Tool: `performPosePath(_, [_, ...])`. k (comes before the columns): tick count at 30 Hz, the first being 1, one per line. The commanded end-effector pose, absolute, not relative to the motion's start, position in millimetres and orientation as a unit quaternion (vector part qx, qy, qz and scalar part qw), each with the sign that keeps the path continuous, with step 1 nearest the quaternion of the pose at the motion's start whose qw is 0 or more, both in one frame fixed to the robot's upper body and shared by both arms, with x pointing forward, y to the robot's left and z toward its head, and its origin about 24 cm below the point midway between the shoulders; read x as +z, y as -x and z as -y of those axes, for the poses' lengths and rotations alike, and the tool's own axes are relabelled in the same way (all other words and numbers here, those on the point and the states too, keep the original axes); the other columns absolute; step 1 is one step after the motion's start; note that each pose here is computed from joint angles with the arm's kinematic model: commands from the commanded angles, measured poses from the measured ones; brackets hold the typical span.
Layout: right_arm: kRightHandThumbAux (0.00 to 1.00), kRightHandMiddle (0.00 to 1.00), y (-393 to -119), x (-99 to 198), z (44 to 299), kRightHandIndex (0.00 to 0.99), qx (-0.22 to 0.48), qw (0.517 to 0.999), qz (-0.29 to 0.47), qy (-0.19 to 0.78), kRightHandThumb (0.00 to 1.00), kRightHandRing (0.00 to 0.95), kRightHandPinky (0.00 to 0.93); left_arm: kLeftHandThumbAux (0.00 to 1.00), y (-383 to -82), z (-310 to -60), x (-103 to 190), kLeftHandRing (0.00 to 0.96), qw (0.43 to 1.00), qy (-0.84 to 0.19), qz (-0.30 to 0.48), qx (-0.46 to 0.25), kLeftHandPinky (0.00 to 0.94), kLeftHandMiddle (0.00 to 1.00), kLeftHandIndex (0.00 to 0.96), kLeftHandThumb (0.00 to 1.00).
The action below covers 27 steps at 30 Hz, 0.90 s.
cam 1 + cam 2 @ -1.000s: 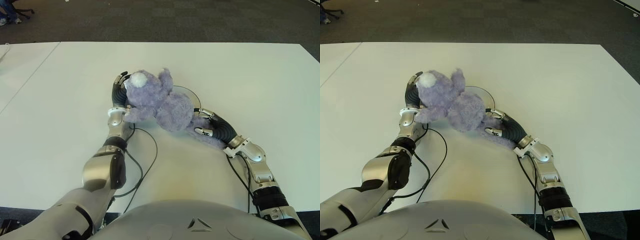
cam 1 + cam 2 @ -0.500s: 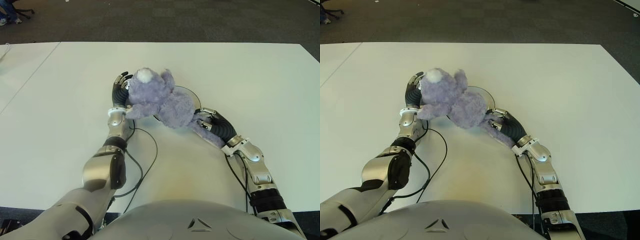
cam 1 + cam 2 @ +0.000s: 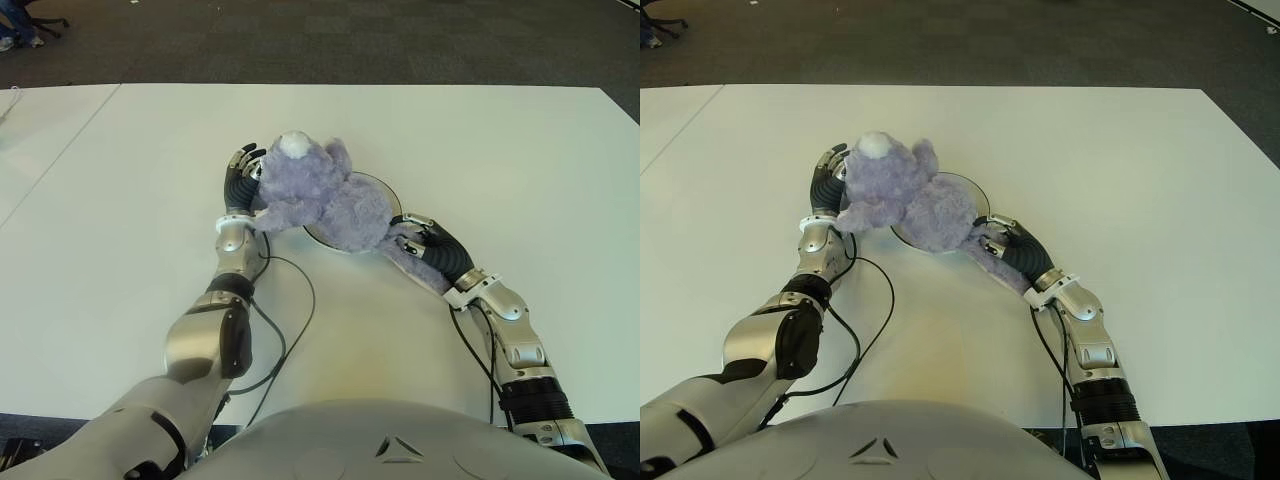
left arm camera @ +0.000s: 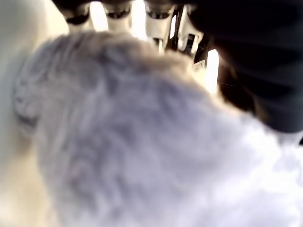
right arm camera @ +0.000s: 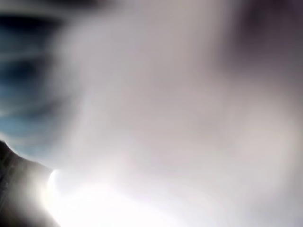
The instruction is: Put the doll into the plate.
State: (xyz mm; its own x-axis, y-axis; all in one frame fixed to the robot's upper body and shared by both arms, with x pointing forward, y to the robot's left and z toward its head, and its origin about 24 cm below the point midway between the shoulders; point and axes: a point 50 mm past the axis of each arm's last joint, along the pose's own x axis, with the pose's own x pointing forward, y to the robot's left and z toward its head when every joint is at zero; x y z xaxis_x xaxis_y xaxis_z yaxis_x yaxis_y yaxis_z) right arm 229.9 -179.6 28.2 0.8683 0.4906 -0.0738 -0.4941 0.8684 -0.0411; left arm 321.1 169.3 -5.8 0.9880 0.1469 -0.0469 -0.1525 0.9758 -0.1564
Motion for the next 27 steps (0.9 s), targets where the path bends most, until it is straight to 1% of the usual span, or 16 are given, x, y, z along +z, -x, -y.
performPosePath(1, [0.73, 0.813, -217.2, 5.2, 187.4, 0.435, 0.223, 0.971, -0.087, 0.017, 0.685, 0.84, 0.836, 0.603, -229.9, -155.1, -104.2, 0.294, 0.955, 0.124, -0.252, 0.097, 0.298, 0.277, 0.221, 0.0])
performPosePath(6, [0.73, 0.811, -220.9, 12.7, 188.4, 0.434, 0.205, 0.977, -0.052, 0.019, 0.684, 0.838, 0.833, 0.597, -230.1, -154.7, -104.3, 0.286, 0.955, 0.123, -0.254, 0.097, 0.287, 0.268, 0.221, 0.0])
performPosePath(11, [0.729, 0.809, -227.2, 19.3, 190.3, 0.435, 0.185, 0.982, -0.023, 0.006, 0.686, 0.836, 0.833, 0.604, -230.3, -154.5, -104.2, 0.291, 0.954, 0.124, -0.254, 0.097, 0.296, 0.272, 0.225, 0.0])
performPosePath(14, [0.729, 0.809, -228.9, 20.9, 191.3, 0.435, 0.175, 0.984, -0.016, 0.001, 0.687, 0.837, 0.834, 0.604, -230.5, -154.5, -104.1, 0.289, 0.954, 0.123, -0.254, 0.097, 0.289, 0.271, 0.225, 0.0])
performPosePath(21, [0.726, 0.82, -235.1, 28.1, 196.4, 0.436, 0.141, 0.99, -0.001, -0.007, 0.69, 0.845, 0.841, 0.599, -230.6, -154.6, -104.4, 0.29, 0.954, 0.122, -0.257, 0.097, 0.305, 0.271, 0.227, 0.0])
performPosePath(27, [0.726, 0.829, -237.8, 32.9, 197.6, 0.436, 0.127, 0.992, 0.004, -0.007, 0.689, 0.853, 0.844, 0.596, -230.9, -154.4, -104.1, 0.295, 0.954, 0.125, -0.255, 0.096, 0.298, 0.277, 0.224, 0.0])
